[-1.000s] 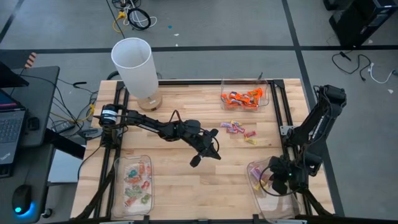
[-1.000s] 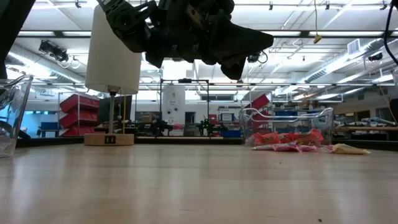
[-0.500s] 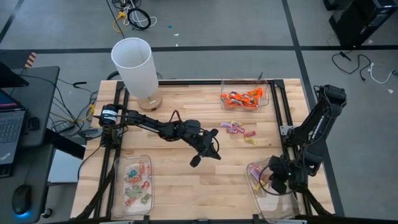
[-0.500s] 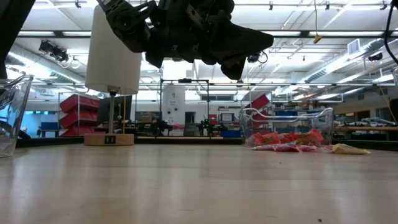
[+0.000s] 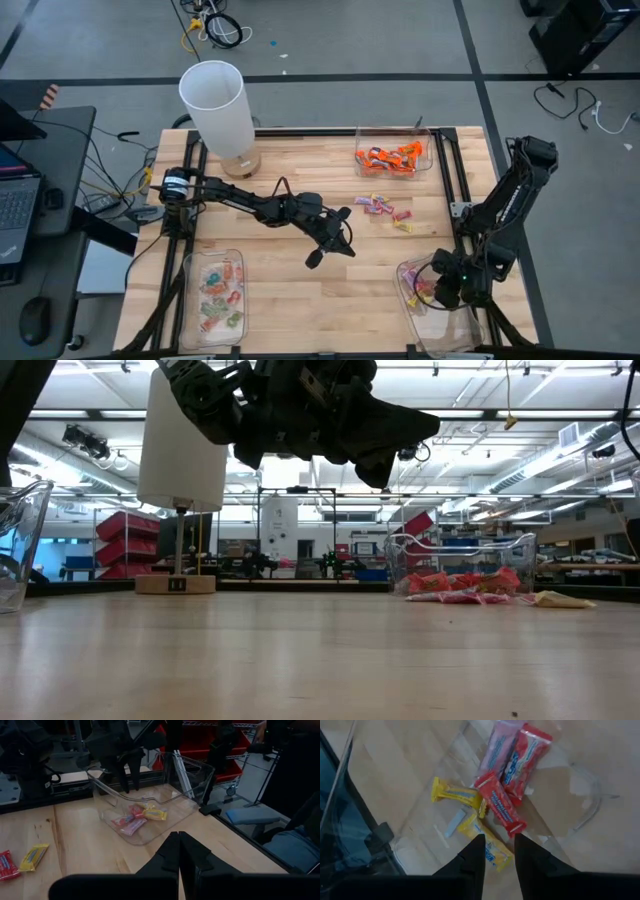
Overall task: Sort candy
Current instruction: Put the red candy into the bottom right transparent bin
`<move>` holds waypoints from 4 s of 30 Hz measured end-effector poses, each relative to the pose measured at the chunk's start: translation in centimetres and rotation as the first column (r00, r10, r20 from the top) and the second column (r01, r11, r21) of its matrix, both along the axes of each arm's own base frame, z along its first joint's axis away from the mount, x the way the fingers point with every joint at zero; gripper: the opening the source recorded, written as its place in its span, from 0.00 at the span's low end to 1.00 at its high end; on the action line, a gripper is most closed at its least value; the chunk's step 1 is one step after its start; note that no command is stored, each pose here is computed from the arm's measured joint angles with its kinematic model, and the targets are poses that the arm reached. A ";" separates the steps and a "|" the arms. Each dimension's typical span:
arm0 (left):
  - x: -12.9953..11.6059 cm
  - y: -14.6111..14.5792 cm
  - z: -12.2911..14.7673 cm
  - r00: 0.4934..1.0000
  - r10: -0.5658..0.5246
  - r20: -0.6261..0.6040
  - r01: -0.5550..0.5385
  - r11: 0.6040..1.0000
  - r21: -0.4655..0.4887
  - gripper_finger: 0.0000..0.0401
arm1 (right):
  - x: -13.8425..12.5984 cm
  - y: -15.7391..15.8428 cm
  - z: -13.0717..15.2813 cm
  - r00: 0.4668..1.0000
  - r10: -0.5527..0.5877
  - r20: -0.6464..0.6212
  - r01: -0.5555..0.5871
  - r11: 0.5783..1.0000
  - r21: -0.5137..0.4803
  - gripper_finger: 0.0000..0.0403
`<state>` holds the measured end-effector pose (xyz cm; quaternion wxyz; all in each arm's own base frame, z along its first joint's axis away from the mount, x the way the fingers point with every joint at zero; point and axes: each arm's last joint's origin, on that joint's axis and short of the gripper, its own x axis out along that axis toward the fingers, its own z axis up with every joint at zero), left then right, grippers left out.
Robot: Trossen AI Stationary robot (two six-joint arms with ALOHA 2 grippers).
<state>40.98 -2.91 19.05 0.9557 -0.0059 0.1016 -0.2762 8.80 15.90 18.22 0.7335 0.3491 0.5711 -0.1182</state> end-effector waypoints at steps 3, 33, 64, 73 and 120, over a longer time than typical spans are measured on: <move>0.0 0.0 0.0 1.000 0.000 0.000 0.000 1.000 0.000 0.01 | 0.2 -0.2 0.2 1.000 -0.016 -0.004 0.016 1.000 -0.008 0.20; 0.0 0.1 0.0 1.000 0.018 -0.001 -0.018 1.000 0.004 0.01 | 0.3 -3.1 5.1 0.962 -0.140 -0.232 0.075 0.960 -0.268 0.00; 0.9 5.2 1.0 0.839 0.519 -0.162 -0.503 0.854 0.134 0.01 | 6.2 -10.3 14.3 0.994 -0.108 0.005 0.086 0.763 -0.640 0.00; -1.7 3.5 5.5 0.872 0.468 -0.144 -0.432 0.873 0.226 0.01 | 9.1 -14.4 13.5 0.992 -0.051 -0.112 -0.034 0.759 -0.650 0.00; -18.0 1.1 7.7 0.826 0.562 0.052 -0.561 0.809 0.175 0.01 | 13.1 -18.6 -1.5 0.919 0.088 -0.385 -0.208 0.937 -0.282 0.00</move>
